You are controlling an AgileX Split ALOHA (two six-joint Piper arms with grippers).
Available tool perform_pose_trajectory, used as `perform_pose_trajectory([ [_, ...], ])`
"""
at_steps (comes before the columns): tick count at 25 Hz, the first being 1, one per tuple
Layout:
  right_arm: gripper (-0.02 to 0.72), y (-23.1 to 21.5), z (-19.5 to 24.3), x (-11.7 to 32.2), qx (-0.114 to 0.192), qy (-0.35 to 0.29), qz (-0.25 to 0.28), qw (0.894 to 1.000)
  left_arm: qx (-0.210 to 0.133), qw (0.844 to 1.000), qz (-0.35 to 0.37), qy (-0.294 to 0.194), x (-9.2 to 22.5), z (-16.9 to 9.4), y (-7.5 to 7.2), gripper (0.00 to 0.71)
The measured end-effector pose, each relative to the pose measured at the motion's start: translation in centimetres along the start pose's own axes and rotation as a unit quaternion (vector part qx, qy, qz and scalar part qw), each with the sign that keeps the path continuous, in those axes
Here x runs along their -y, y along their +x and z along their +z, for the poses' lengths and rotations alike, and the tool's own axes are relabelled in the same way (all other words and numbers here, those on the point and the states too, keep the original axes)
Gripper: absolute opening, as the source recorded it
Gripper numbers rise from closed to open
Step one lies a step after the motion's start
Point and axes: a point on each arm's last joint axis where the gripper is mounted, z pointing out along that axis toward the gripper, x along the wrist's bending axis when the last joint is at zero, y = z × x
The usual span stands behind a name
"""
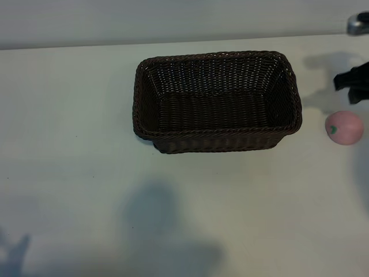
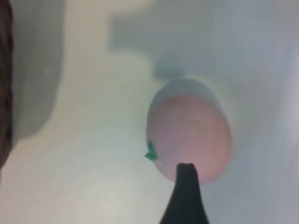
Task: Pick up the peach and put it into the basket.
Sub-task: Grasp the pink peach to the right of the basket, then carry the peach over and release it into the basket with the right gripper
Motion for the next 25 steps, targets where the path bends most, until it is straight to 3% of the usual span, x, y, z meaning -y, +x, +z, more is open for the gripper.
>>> perform_pose_trajectory([
  [7,0.556,-0.1,4.5,-0.2,-0.002,0.015,0.002,1.000,0.000,1.000,0.000,0.000,0.0,0.0,0.0,0.536],
  [12,0.504,0.0,7.3,0.4,-0.004,0.049,0.002,0.999,0.000,1.000,0.000,0.000,0.0,0.0,0.0,0.536],
  [15,0.383,0.0,7.7,0.5,-0.004,0.053,0.003,0.999,0.000,1.000,0.000,0.000,0.0,0.0,0.0,0.536],
  [19,0.110,0.0,7.7,0.4,-0.004,0.053,0.009,0.999,0.000,1.000,0.000,0.000,0.0,0.0,0.0,0.535],
  [21,0.060,0.0,7.6,0.5,-0.004,0.058,0.009,0.998,0.000,1.000,0.000,0.000,0.0,0.0,0.0,0.535],
  [25,0.043,-0.1,6.2,-0.3,-0.004,0.071,0.010,0.997,0.000,1.000,0.000,0.000,0.0,0.0,0.0,0.535],
])
